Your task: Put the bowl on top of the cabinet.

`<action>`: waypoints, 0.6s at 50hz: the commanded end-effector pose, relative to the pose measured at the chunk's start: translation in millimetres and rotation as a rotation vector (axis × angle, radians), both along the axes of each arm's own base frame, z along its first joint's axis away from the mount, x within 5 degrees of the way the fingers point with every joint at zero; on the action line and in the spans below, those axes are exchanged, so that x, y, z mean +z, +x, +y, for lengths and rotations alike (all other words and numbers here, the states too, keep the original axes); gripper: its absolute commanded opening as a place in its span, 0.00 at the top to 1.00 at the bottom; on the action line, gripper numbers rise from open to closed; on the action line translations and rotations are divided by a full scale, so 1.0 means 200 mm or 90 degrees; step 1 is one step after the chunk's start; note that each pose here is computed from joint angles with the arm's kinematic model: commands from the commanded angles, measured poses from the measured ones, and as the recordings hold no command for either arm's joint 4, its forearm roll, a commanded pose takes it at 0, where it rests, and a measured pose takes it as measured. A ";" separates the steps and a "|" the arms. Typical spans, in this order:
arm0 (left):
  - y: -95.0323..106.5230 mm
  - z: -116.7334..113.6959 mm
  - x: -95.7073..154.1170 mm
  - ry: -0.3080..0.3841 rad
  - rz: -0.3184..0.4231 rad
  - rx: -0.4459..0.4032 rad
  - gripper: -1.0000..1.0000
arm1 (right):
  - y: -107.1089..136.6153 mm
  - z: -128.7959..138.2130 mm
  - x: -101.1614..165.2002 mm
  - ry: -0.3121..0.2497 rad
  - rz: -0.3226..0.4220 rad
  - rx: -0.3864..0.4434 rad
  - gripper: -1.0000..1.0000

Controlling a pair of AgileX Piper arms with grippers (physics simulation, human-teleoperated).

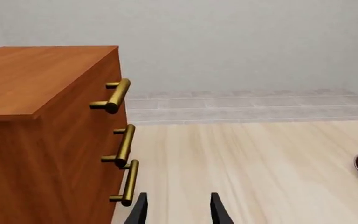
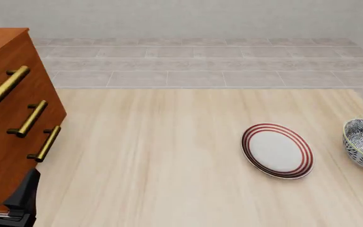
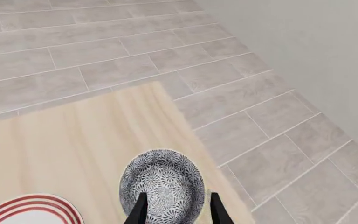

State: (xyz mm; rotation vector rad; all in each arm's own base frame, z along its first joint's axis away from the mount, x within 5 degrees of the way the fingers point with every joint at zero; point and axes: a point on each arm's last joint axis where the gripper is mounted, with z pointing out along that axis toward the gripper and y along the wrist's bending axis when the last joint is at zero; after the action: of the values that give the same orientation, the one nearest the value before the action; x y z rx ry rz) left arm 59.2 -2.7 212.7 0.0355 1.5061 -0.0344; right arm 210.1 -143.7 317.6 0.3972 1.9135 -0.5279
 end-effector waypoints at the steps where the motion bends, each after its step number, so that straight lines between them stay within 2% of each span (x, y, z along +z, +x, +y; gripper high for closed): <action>1: 0.00 0.00 0.00 0.001 -0.001 0.000 0.00 | 0.01 -0.08 -0.05 -0.002 0.018 -0.025 0.00; 8: 0.00 0.00 0.00 0.002 0.000 0.000 0.00 | 0.03 -0.15 -0.09 0.014 0.029 -0.048 0.00; 9: 0.00 0.00 0.00 0.002 0.000 0.001 0.00 | 0.03 -0.17 -0.11 0.010 0.045 -0.049 0.00; 14: -0.01 0.00 0.00 0.003 -0.003 0.003 0.00 | 0.03 -0.21 -0.16 0.026 0.043 -0.069 0.00; 30: 0.00 0.00 0.00 0.007 0.003 0.005 0.00 | 0.06 -0.30 -0.20 0.025 0.054 -0.085 0.00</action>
State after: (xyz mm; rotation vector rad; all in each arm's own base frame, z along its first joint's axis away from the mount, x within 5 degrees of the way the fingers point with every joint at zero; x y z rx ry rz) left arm 59.1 -2.4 212.5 0.0372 1.5082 -0.0247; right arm 219.5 -192.8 282.9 0.5209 1.9829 -0.5887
